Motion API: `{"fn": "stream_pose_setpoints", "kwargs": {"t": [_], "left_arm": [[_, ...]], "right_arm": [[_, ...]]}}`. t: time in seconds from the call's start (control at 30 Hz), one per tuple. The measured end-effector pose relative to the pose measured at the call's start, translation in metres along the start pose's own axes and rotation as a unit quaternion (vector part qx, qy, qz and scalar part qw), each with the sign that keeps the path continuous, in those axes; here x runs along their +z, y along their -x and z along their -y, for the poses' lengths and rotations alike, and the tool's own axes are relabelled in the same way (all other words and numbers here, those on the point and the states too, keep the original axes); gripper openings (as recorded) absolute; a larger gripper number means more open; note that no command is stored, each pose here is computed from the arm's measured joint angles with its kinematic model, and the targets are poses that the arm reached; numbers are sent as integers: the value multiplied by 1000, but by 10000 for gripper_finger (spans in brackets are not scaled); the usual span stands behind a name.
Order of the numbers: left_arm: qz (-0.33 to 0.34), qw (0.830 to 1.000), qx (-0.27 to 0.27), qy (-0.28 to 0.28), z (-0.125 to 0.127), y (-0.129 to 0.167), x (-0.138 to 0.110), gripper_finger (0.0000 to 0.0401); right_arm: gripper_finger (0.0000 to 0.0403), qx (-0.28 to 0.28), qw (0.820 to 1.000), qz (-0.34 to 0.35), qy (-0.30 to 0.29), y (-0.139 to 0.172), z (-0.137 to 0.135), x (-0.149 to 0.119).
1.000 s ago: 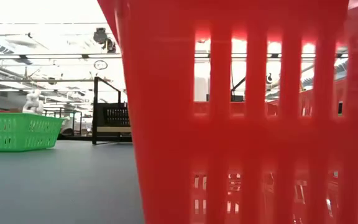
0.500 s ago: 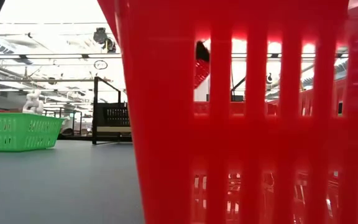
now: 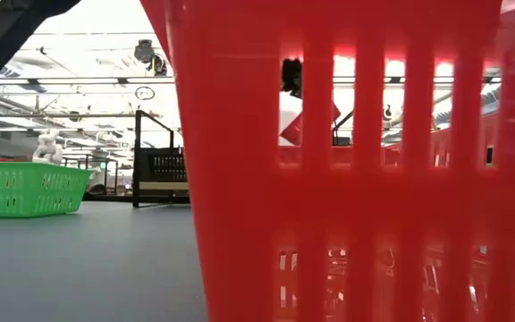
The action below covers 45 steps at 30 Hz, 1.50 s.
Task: Stack baskets on shelf by color
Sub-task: Put the bottom left red bin on the shelf
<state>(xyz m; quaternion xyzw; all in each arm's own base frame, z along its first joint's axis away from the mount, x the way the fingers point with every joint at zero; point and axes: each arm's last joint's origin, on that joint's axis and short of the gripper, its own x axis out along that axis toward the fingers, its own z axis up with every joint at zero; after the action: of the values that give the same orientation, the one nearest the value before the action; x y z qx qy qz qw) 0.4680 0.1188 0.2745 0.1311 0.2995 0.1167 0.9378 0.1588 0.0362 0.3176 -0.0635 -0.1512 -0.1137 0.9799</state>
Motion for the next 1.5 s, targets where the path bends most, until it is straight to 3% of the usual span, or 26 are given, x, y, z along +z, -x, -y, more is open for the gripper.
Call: {"fn": "stream_pose_setpoints", "kwargs": {"t": [0.2, 0.37, 1.0, 1.17, 1.5], "left_arm": [[-8, 1000, -5, -10, -2, -10, 8, 5], [-57, 998, -33, -12, -2, -17, -6, 5], [-80, 996, -31, -26, 2, -44, -27, 17], [-96, 995, -17, -16, 1, -48, -33, 4], [-140, 990, -14, 25, 6, -46, -39, 27]], "right_arm": [[130, 4, 1000, 1, -1, 1, -1, 0], [130, 4, 1000, 1, 0, 1, -1, 0], [130, 4, 1000, -8, 3, 0, -2, -1], [130, 5, 1000, -9, 8, 0, -2, -2], [130, 4, 1000, -7, 28, 1, -1, -1]]}}
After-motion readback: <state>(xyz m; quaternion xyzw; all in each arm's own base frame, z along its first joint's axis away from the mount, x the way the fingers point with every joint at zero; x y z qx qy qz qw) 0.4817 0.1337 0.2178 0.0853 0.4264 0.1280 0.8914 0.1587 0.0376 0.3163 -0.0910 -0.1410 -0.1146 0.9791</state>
